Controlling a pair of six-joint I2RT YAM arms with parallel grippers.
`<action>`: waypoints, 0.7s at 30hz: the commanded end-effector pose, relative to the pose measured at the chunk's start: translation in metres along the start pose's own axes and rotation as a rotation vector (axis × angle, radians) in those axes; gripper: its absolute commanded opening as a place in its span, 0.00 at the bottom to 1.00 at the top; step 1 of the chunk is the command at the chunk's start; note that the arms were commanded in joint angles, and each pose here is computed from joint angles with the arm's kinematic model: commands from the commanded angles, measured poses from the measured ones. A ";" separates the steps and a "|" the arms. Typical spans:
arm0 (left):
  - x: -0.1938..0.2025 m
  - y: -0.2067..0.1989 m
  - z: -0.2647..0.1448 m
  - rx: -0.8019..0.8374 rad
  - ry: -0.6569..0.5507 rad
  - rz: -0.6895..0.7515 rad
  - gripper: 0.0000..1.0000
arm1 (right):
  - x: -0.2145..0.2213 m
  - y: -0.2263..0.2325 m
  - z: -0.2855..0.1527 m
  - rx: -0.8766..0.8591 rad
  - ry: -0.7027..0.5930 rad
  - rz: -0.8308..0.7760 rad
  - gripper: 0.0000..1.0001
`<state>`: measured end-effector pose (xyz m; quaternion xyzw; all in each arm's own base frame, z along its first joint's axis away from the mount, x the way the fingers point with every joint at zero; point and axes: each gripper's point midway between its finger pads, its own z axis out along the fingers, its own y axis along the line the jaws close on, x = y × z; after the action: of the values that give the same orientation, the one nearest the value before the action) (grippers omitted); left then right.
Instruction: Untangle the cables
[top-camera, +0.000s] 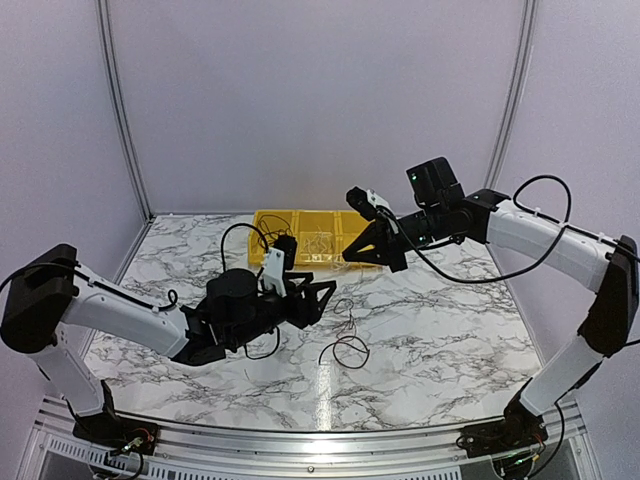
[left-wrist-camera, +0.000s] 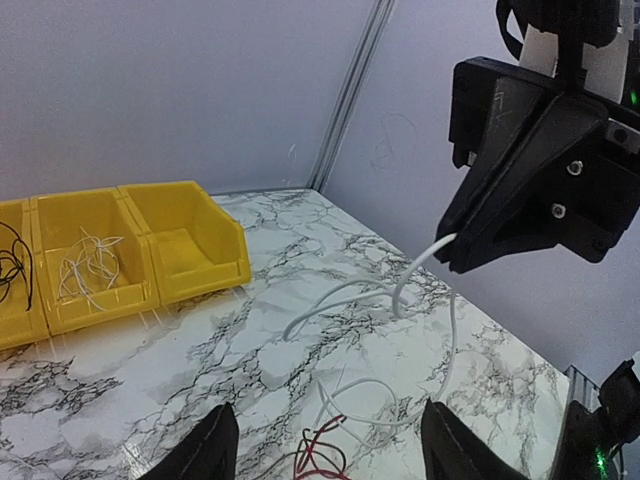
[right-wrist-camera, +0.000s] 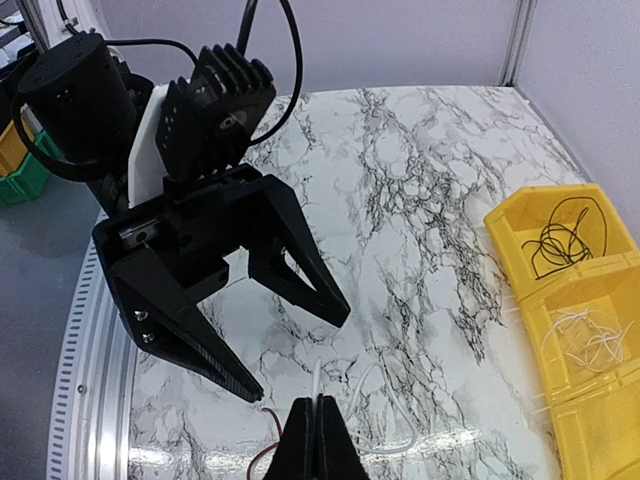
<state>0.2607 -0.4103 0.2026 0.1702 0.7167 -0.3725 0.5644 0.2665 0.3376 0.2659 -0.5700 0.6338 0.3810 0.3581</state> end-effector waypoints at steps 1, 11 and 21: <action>-0.020 -0.012 0.004 0.039 -0.041 0.047 0.64 | -0.004 -0.009 0.000 0.030 -0.014 0.006 0.00; -0.029 -0.015 0.020 0.023 -0.070 0.050 0.62 | 0.001 -0.009 0.005 0.011 -0.013 0.022 0.00; -0.039 0.005 0.029 -0.072 -0.116 0.042 0.45 | -0.004 -0.003 0.003 -0.011 -0.029 0.026 0.00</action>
<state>0.2812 -0.4265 0.2276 0.1654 0.6978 -0.3590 0.5974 0.2704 0.3404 0.2622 -0.5611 0.6400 0.3864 0.3553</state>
